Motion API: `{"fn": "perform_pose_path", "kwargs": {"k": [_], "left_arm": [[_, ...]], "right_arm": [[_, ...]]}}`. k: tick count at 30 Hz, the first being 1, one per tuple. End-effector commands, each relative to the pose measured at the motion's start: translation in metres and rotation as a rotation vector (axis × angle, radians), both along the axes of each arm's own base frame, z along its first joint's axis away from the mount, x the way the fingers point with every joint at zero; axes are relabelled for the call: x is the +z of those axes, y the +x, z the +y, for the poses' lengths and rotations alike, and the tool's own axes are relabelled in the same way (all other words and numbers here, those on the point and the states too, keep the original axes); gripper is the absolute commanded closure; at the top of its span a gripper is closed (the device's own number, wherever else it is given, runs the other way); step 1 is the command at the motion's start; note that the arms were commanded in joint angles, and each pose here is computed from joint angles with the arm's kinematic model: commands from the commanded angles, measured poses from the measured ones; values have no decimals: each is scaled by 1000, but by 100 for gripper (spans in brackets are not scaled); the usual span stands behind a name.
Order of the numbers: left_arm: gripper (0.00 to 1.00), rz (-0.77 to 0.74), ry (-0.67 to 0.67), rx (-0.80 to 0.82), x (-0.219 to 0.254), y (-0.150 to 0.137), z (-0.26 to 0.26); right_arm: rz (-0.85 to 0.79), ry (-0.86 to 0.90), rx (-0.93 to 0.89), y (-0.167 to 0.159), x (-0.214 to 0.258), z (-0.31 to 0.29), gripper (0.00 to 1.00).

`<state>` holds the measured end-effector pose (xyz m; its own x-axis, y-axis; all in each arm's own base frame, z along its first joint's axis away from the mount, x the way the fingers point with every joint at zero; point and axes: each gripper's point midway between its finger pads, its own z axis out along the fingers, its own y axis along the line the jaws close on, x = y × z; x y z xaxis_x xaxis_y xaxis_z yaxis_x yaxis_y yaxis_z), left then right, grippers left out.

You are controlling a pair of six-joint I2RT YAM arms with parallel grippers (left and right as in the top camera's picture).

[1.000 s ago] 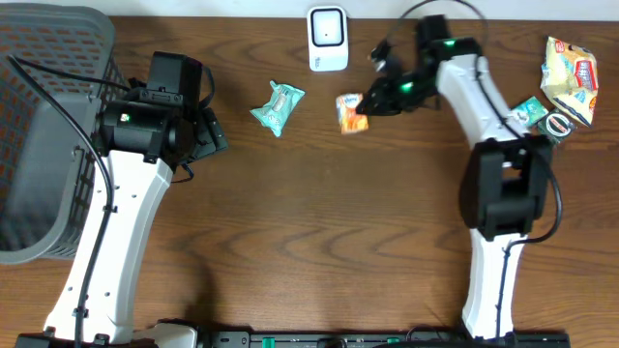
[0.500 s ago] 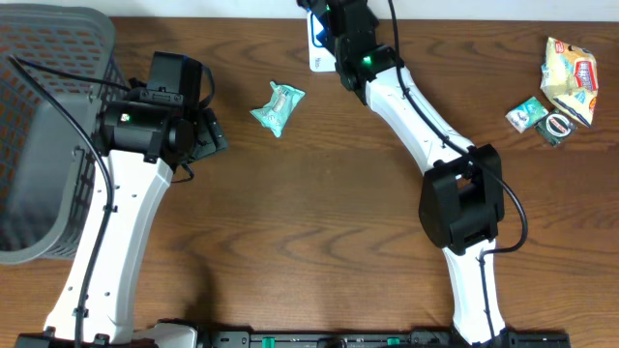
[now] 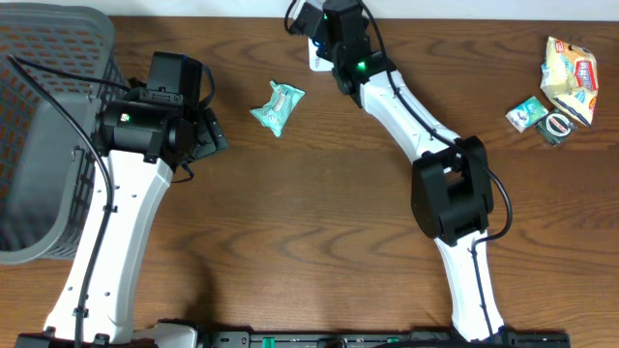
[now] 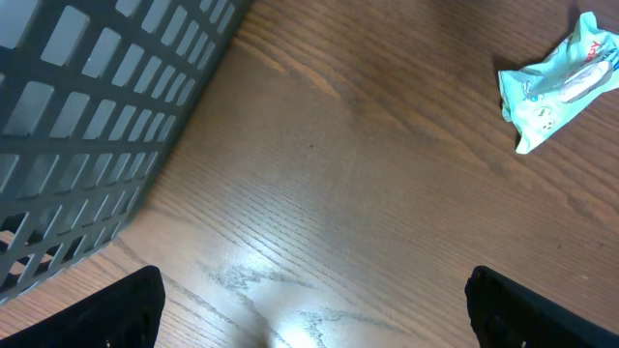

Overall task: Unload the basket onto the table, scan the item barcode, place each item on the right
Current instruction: 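Lift the orange pack and hold it to the scanner face, then carry the orange pack to the far right and drop it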

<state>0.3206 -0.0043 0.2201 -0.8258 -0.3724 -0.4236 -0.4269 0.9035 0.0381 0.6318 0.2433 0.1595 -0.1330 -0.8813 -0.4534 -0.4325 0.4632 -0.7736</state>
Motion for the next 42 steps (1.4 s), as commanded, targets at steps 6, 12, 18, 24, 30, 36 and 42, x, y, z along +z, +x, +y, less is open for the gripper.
{"fn": "perform_pose_path", "kwargs": {"k": [6,12,18,24,30,36,42], "left_arm": [[2,5,10,17,-1,0,4],[2,5,10,17,-1,0,4],[2,5,11,17,-1,0,4],[2,5,11,17,-1,0,4],[2,5,10,17,-1,0,4],[2,5,11,17,-1,0,4],[2,5,10,17,-1,0,4]], "right_arm": [[-8,112,-232,-2,36,-53,99],[84,227,-582,-13,30,-171,99],[320,219,-952,-69,-20,-312,99],[522,243,-1166,-131,-47,-378,99],[602,232,-1265,-163,-52,-411,99],[597,278,-1363,-179,-53,-440,52],[687,438,-1309,-176,-66,-413,23]]}}
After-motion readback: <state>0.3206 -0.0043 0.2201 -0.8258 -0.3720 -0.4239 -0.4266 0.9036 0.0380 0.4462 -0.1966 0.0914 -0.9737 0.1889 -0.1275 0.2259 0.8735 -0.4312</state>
